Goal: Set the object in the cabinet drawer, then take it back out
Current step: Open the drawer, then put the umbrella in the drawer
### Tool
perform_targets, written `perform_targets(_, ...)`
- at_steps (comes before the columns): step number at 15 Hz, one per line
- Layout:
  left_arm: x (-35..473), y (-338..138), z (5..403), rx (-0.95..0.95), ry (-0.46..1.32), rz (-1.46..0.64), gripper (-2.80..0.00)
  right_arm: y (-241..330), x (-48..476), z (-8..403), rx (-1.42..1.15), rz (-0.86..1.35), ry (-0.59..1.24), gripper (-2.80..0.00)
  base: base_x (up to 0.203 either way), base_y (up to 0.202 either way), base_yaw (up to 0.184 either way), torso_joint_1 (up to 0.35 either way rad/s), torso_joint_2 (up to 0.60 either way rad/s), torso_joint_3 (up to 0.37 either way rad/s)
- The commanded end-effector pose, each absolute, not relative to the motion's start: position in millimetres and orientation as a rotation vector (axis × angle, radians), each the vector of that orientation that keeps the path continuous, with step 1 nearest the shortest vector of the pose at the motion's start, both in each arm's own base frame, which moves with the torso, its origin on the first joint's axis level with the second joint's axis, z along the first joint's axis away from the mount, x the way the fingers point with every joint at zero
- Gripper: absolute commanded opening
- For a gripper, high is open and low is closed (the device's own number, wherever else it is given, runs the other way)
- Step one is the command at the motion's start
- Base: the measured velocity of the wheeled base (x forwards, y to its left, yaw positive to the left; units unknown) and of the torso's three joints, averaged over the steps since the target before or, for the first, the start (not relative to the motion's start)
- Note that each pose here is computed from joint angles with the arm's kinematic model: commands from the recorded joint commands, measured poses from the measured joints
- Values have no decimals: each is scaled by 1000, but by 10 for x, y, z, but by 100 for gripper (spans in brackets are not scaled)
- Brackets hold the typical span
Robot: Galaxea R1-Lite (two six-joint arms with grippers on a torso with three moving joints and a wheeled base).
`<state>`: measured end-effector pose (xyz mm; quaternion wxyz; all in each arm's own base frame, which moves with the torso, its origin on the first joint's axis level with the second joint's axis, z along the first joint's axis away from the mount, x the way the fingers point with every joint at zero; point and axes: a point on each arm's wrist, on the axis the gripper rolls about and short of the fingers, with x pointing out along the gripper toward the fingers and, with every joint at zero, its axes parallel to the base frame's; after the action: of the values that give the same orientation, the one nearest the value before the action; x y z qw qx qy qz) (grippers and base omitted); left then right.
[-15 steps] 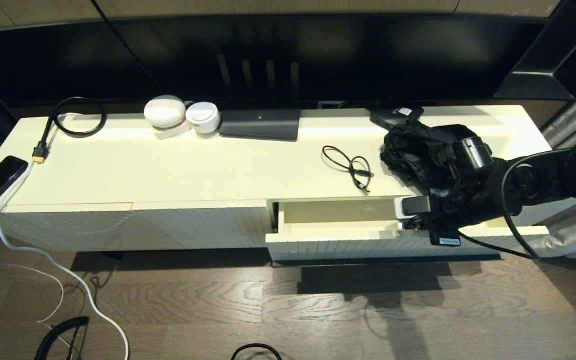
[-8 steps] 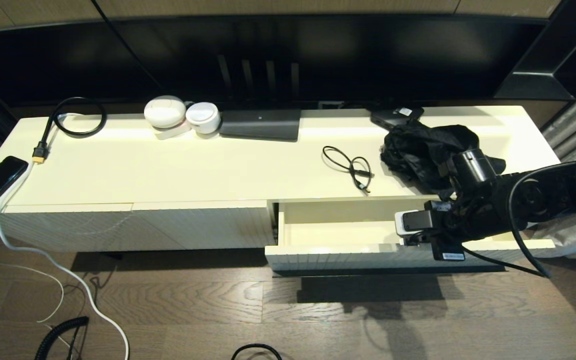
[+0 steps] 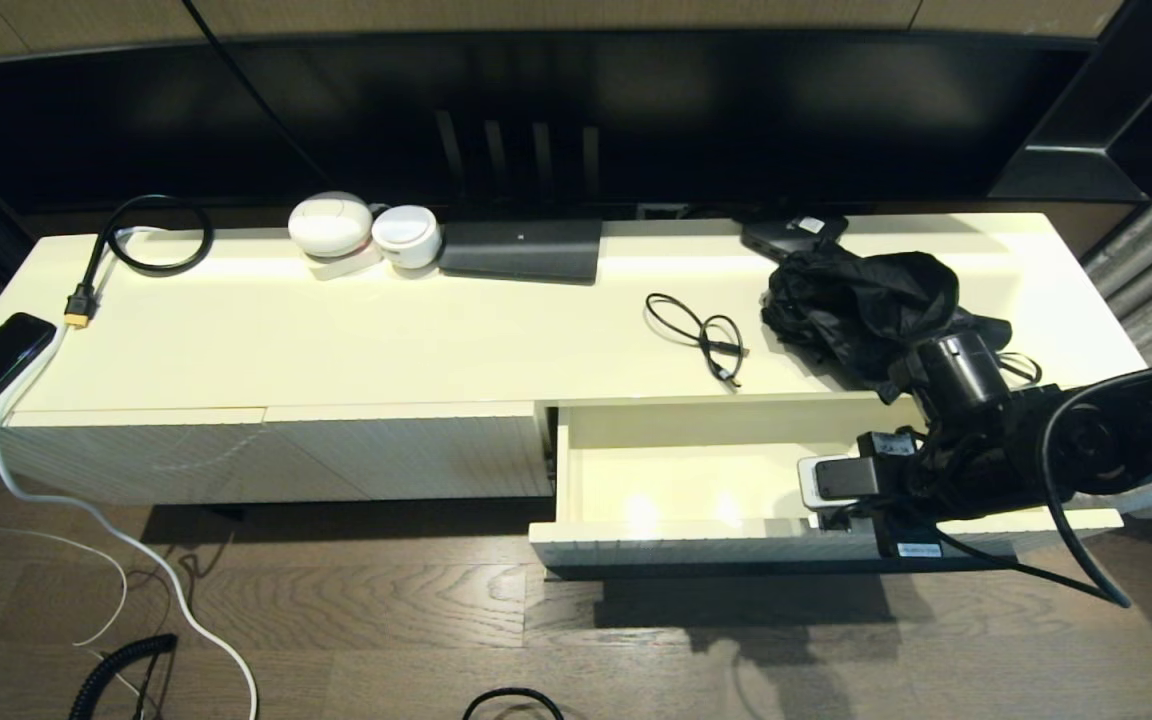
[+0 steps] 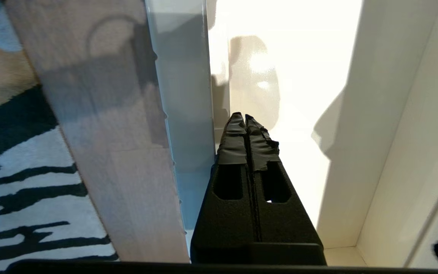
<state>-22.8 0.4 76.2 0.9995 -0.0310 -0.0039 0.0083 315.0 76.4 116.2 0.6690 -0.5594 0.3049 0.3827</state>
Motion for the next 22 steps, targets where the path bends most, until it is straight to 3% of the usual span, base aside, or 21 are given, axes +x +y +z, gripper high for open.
perform_targets(1, -228, 4, 763, -63, -8, 18, -280, 746, 3064, 1132, -1265, 878, 702, -280, 0, 0, 0, 0, 0, 0)
perform_targets(7, -228, 4, 763, -63, -8, 17, -280, 703, 2859, 1088, -1227, 876, 738, -280, 0, 0, 0, 0, 0, 0)
perform_targets(12, -228, 3, 763, -63, -8, 18, -280, 715, 2914, 1189, -1242, 815, 660, -280, 0, 0, 0, 0, 0, 0)
perform_targets(22, -228, 4, 763, -63, -8, 17, -280, 614, 2705, 2242, -1293, 543, 367, -280, 0, 0, 0, 0, 0, 0)
